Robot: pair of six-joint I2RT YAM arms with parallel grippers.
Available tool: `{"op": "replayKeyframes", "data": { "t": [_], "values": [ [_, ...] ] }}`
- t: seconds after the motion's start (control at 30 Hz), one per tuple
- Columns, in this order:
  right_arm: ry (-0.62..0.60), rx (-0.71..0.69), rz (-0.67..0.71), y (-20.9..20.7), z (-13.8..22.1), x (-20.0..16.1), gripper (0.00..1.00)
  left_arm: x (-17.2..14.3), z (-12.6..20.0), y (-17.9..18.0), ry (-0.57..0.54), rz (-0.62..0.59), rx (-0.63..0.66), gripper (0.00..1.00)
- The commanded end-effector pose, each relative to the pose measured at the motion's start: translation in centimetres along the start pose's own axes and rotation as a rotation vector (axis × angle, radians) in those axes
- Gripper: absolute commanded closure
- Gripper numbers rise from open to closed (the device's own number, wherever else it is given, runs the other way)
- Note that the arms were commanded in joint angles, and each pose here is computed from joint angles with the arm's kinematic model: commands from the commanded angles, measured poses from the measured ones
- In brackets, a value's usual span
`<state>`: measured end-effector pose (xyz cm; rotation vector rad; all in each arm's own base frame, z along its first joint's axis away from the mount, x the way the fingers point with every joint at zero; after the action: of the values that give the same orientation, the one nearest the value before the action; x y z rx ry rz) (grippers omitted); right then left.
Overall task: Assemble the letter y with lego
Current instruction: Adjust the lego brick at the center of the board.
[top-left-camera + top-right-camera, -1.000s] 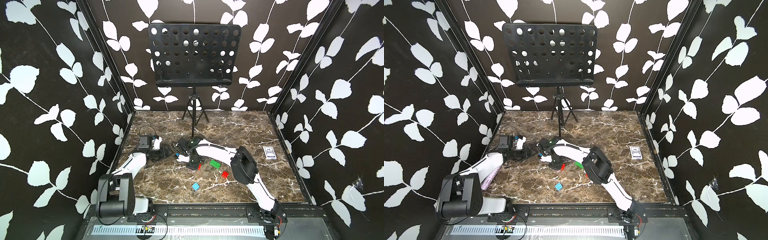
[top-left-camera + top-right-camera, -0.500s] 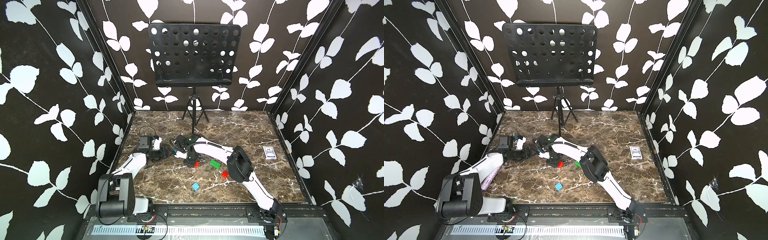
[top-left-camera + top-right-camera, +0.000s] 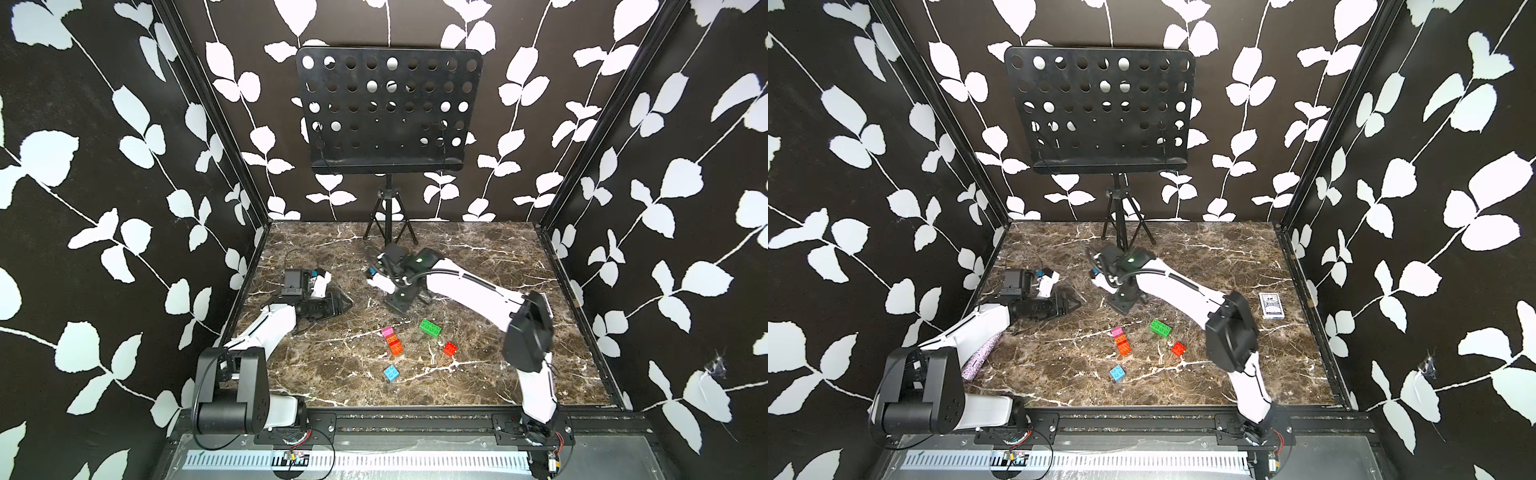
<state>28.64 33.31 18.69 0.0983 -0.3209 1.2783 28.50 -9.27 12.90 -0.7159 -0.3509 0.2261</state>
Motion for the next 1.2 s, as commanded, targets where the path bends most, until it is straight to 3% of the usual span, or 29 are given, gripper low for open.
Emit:
{"op": "replayKeyframes", "data": {
  "t": [0.0,0.13,0.23,0.83,0.9,1.0,1.17],
  "values": [
    [0.124,-0.006,-0.155,-1.2,-1.4,-4.9,0.48,-0.8,-0.7,-1.5,0.055,-0.066,-0.034,0.35],
    [0.242,-0.005,-0.207,-1.0,-2.4,-9.5,0.47,-1.3,-1.6,-1.6,0.091,-0.079,-0.025,0.35],
    [0.290,0.001,-0.195,-0.6,-3.3,-11.0,0.47,-1.4,-2.0,-1.5,0.107,-0.077,-0.020,0.35],
    [0.302,0.085,-0.184,-0.2,-8.2,-10.6,0.47,-1.5,-1.8,-1.0,0.085,-0.104,0.018,0.34],
    [0.310,0.088,-0.179,-0.1,-8.6,-10.8,0.49,-1.5,-1.8,-1.0,0.084,-0.106,0.019,0.34],
    [0.306,0.088,-0.159,-0.1,-8.6,-10.8,0.60,-1.6,-1.8,-0.9,0.085,-0.109,0.021,0.34],
    [0.279,0.098,-0.041,-0.1,-7.7,-10.7,0.69,-1.4,-1.7,-1.0,0.078,-0.119,0.024,0.34]
  ]
}}
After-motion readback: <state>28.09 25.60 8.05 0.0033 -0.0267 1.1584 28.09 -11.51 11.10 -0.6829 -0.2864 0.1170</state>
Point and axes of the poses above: each gripper's point midway between its finger pads, its own z axis back along the fingers, its own y axis along the line the jaws close on, x = y × z, the point moved 5 cm from there along z, back along the fingers, and after that the axes turned 15 degrees about z, right-handed, at the moved point
